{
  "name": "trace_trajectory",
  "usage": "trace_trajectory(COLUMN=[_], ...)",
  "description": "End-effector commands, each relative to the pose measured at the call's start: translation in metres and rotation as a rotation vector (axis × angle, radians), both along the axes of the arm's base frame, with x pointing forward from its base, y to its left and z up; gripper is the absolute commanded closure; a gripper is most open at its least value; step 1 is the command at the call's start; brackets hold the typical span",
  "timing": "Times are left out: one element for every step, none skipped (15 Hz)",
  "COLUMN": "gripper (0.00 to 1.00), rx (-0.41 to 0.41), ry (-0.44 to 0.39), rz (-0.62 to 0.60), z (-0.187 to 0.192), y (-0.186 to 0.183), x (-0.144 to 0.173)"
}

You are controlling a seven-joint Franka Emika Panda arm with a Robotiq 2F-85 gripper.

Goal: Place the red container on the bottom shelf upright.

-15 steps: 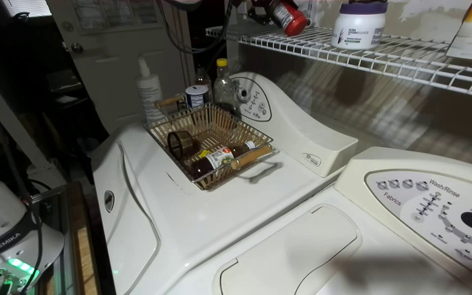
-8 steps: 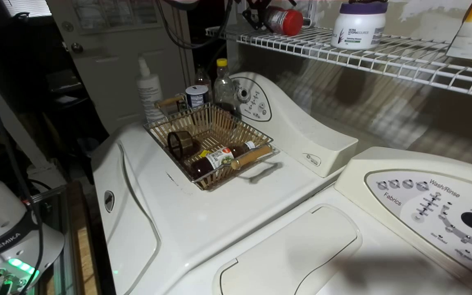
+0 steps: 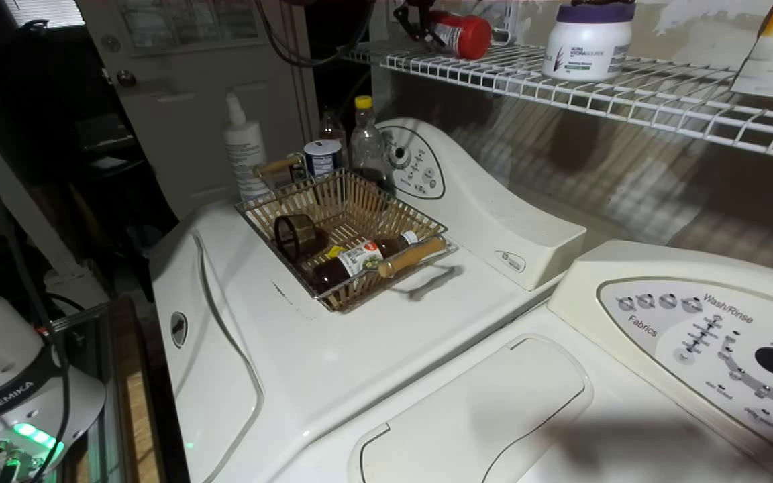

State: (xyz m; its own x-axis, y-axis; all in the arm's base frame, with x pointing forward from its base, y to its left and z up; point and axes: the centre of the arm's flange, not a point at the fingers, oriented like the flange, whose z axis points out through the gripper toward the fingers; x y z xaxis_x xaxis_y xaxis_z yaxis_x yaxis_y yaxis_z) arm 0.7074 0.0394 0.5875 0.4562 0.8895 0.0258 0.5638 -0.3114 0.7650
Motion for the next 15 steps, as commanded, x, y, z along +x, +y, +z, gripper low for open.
trace_trajectory(gripper=[0.0, 0.0, 0.0, 0.0, 0.0, 0.0, 0.0, 0.0, 0.0, 0.0, 0.0, 0.0, 0.0, 0.0, 0.0], rx=[0.059, 0.075, 0.103, 0.148, 0.202, 0.24, 0.283, 0.322, 0.357, 0.395, 0.437, 0.474, 0.511, 0.55, 0.586], ry=[-0.037, -0.049, -0.06, -0.066, -0.083, -0.088, -0.086, -0.074, -0.068, -0.063, -0.058, -0.047, -0.036, -0.025, -0.009], rz=[-0.04, -0.051, -0.067, -0.09, -0.141, -0.181, -0.214, -0.253, -0.293, -0.328, -0.358, -0.395, -0.43, -0.463, -0.496], z=[0.04, 0.047, 0.054, 0.061, 0.066, 0.071, 0.075, 0.077, 0.079, 0.082, 0.084, 0.087, 0.088, 0.09, 0.092], y=[-0.006, -0.008, -0.011, -0.013, -0.015, -0.016, -0.017, -0.017, -0.017, -0.018, -0.019, -0.019, -0.019, -0.02, -0.021], x=[0.0, 0.0, -0.002, -0.003, -0.004, -0.005, -0.006, -0.007, -0.008, -0.008, -0.008, -0.009, -0.009, -0.009, -0.01])
